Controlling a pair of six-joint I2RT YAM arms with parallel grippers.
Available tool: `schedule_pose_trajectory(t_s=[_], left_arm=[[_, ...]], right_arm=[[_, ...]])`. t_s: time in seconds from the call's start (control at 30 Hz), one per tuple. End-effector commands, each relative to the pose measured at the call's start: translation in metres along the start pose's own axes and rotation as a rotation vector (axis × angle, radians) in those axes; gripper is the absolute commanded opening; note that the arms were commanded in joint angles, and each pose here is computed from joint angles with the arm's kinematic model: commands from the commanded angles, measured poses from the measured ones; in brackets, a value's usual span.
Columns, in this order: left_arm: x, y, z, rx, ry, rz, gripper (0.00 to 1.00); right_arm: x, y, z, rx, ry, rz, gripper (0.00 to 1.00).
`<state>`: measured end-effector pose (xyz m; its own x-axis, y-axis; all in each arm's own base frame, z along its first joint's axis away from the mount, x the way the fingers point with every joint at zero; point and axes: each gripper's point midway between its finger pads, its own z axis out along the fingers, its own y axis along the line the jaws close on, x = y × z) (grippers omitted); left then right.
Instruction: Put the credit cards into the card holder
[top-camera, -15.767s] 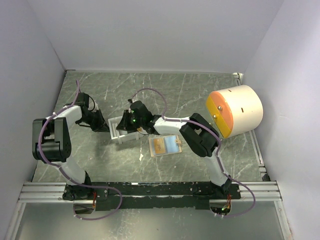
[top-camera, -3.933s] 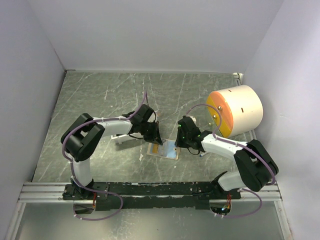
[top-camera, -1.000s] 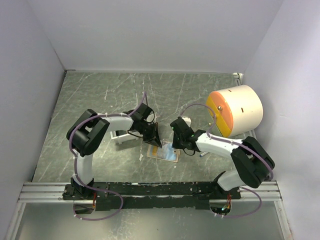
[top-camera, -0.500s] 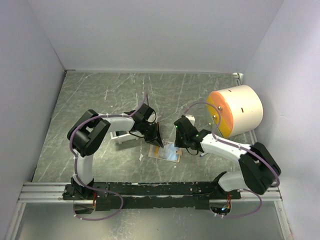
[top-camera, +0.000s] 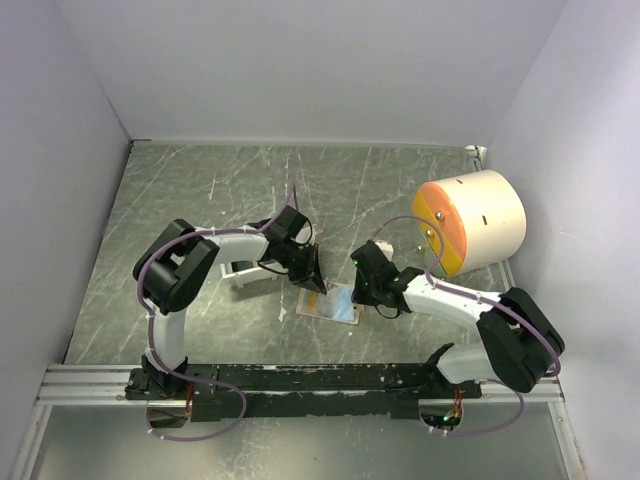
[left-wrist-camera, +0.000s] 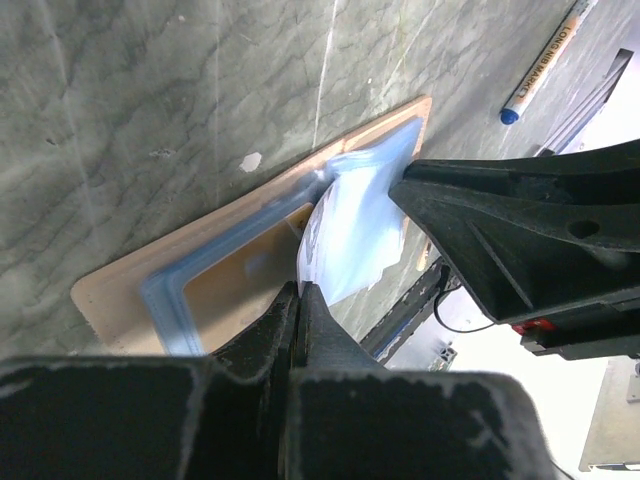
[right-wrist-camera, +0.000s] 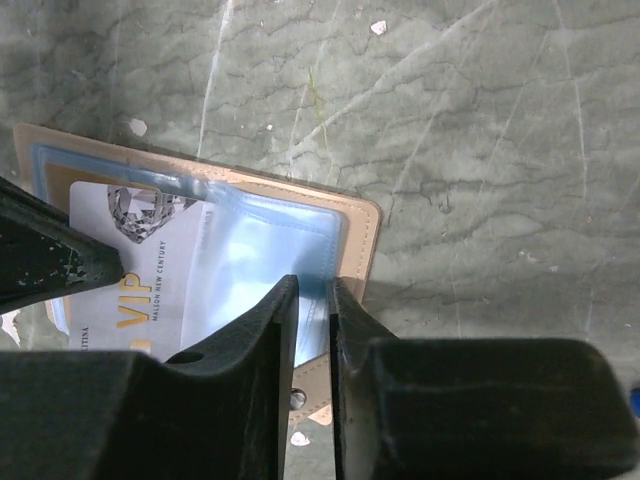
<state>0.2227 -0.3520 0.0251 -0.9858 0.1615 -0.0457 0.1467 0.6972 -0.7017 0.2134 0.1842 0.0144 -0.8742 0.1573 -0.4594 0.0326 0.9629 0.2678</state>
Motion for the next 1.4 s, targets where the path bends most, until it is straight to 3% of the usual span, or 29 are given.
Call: schedule_pose_trajectory(t_s=[0.0, 0.37, 0.7, 1.37], left_arm=[[0.005, 0.01, -0.005, -0.05, -0.006, -0.006, 0.07], [0.007, 0.021, -0.007, -0.061, -0.005, -0.028, 0.07], [0.011, 0.025, -0.008, -0.046, -0.001, -0.046, 0.07], [0.014, 0.021, -0.001, -0.023, -0.111, -0.137, 0.07]], right_arm=[[0.014, -0.012, 0.015, 0.037, 0.025, -0.016, 0.15], [-0.002, -0.014, 0.023, 0.064, -0.01, -0.07, 0.06], [0.0, -0.015, 0.023, 0.058, -0.009, -0.06, 0.06], [0.016, -0.014, 0.024, 0.026, 0.027, 0.008, 0.06]])
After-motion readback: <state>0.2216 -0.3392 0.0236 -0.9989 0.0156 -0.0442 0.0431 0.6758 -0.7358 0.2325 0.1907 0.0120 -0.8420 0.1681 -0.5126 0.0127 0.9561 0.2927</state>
